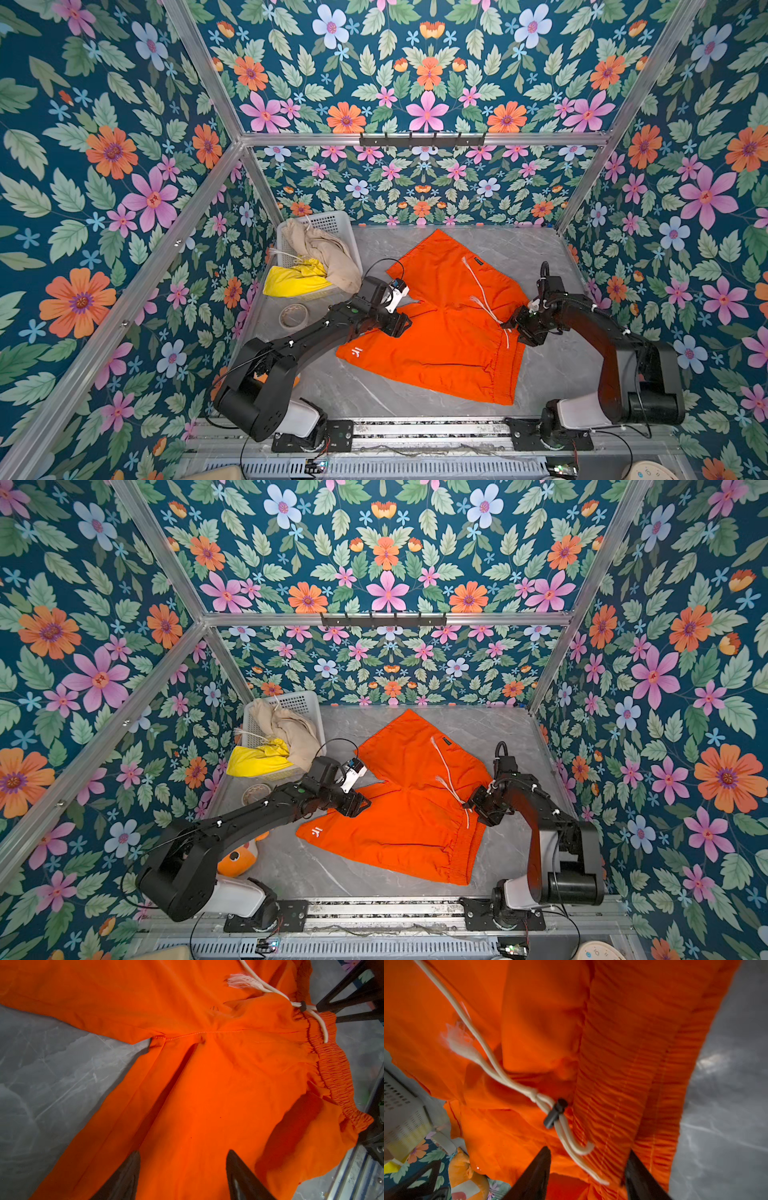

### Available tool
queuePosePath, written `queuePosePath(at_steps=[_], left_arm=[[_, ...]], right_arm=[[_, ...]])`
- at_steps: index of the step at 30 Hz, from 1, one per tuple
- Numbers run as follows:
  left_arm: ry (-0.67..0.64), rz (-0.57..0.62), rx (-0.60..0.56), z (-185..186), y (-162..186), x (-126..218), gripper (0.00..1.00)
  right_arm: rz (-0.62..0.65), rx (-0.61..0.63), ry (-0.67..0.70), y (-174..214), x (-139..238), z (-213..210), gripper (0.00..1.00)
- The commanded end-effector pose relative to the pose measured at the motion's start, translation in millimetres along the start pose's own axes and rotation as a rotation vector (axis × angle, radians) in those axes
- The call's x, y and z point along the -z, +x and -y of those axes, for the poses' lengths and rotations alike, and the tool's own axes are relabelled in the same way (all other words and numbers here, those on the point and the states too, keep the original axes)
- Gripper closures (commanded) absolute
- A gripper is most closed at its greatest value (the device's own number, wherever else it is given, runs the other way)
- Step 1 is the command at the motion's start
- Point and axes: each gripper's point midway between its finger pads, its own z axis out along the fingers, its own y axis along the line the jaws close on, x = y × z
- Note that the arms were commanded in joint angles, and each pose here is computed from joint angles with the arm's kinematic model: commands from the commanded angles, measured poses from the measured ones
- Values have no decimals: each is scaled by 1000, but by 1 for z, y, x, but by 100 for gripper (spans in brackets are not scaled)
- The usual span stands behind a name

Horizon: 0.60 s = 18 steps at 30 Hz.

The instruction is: Fold and stack the shorts

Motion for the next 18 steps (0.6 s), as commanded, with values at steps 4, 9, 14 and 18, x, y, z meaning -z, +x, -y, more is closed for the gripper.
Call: queuePosePath(at_steps=[4,9,14,18], left_arm=[[-27,9,132,-7,5,-3,32],[-98,64,262,-30,-7,13,32],[-215,106,403,-67,-13,41,33],[-270,28,388,-73,4,45,37]], right_arm=[[17,32,92,-45,-25,10,48],[65,64,69,-93,-25,-1,51],[162,178,47,-125,24,-34,44],[216,245,46,-101,70,-46,41]])
